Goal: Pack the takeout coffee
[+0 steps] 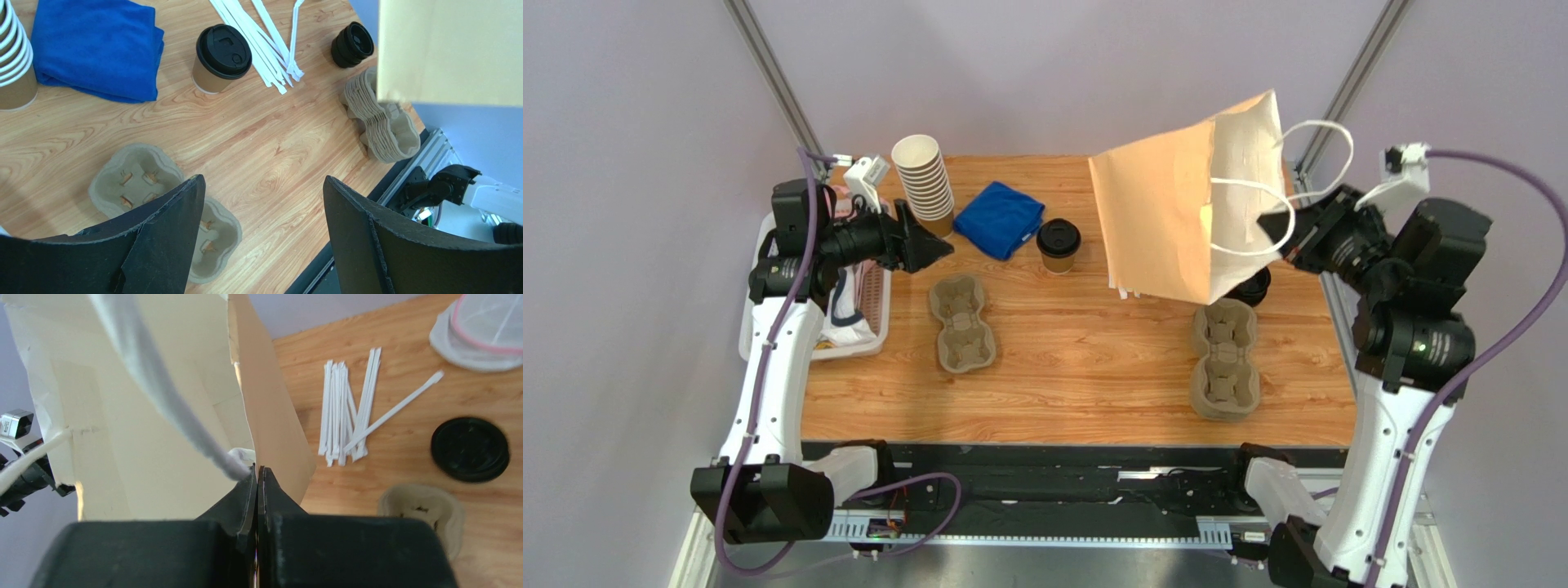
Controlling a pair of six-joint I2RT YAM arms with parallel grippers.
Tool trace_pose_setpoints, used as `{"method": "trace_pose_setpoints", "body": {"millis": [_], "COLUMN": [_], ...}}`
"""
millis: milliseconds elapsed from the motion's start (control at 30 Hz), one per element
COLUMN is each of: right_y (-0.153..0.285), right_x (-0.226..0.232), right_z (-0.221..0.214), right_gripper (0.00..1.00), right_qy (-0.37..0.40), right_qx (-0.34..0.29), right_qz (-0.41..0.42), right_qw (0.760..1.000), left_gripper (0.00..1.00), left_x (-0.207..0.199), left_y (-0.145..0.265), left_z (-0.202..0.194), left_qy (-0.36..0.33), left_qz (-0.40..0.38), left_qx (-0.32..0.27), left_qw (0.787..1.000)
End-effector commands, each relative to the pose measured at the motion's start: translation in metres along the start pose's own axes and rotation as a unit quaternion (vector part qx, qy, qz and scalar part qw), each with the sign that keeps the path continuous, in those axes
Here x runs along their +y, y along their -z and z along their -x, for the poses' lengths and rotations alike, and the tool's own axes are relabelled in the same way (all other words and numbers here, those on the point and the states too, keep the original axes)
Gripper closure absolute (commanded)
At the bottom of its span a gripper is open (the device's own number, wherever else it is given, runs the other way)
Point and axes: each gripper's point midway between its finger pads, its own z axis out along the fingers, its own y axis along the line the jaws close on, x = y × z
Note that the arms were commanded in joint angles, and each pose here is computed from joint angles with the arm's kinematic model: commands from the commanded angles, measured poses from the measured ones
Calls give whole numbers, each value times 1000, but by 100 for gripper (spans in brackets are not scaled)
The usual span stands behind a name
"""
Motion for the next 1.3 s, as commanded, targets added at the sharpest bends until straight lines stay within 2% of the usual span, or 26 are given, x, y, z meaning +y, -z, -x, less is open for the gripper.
{"method": "trace_pose_setpoints", "body": {"millis": [0, 33, 167, 300, 500, 633, 767, 867, 967, 1000, 1067, 1100, 1167, 1267], "right_y": [14, 21, 17, 15, 9, 10, 11, 14, 17, 18, 15, 13, 11, 13], "right_x": [17, 16, -12, -23, -30, -44, -42, -40, -39, -35, -30, -29, -23, -2], "right_z": [-28, -39, -111, -150, -180, -188, -198, -206, -204, -205, -202, -199, -192, -163], "right_gripper": [100, 100, 100, 100, 100, 100, 100, 95, 84, 64, 37, 19, 14, 8], "right_qy": [-83, -86, -129, -125, -112, -103, -116, -124, -117, -119, -114, -108, -96, -35], "right_qx": [-8, -6, 77, 127, 181, 184, 211, 236, 242, 248, 250, 245, 240, 216], "right_qz": [21, 13, -24, -37, -58, -107, -110, -109, -112, -103, -88, -84, -65, -11], "right_qw": [996, 996, 988, 983, 975, 972, 964, 958, 957, 956, 958, 960, 964, 976], "left_gripper": [21, 21, 21, 21, 21, 21, 21, 21, 21, 21, 21, 21, 21, 21], "left_x": [-7, -5, -3, 1, 5, 7, 12, 15, 17, 18, 19, 19, 19, 17], "left_y": [4, 4, 1, -2, -3, -3, -6, -8, -10, -11, -11, -11, -11, -11], "left_z": [9, 8, 6, 2, -3, -5, -7, -8, -8, -8, -9, -9, -9, -11], "left_qy": [-6, -4, 3, 13, 12, 14, 21, 24, 28, 29, 30, 31, 31, 30], "left_qz": [0, 1, 2, 2, 9, 13, 18, 20, 19, 20, 19, 19, 19, 14], "left_qx": [-14, -13, -8, -2, 1, 4, 8, 12, 16, 17, 18, 19, 19, 20], "left_qw": [1000, 1000, 1000, 1000, 1000, 1000, 1000, 999, 999, 999, 999, 999, 999, 999]}}
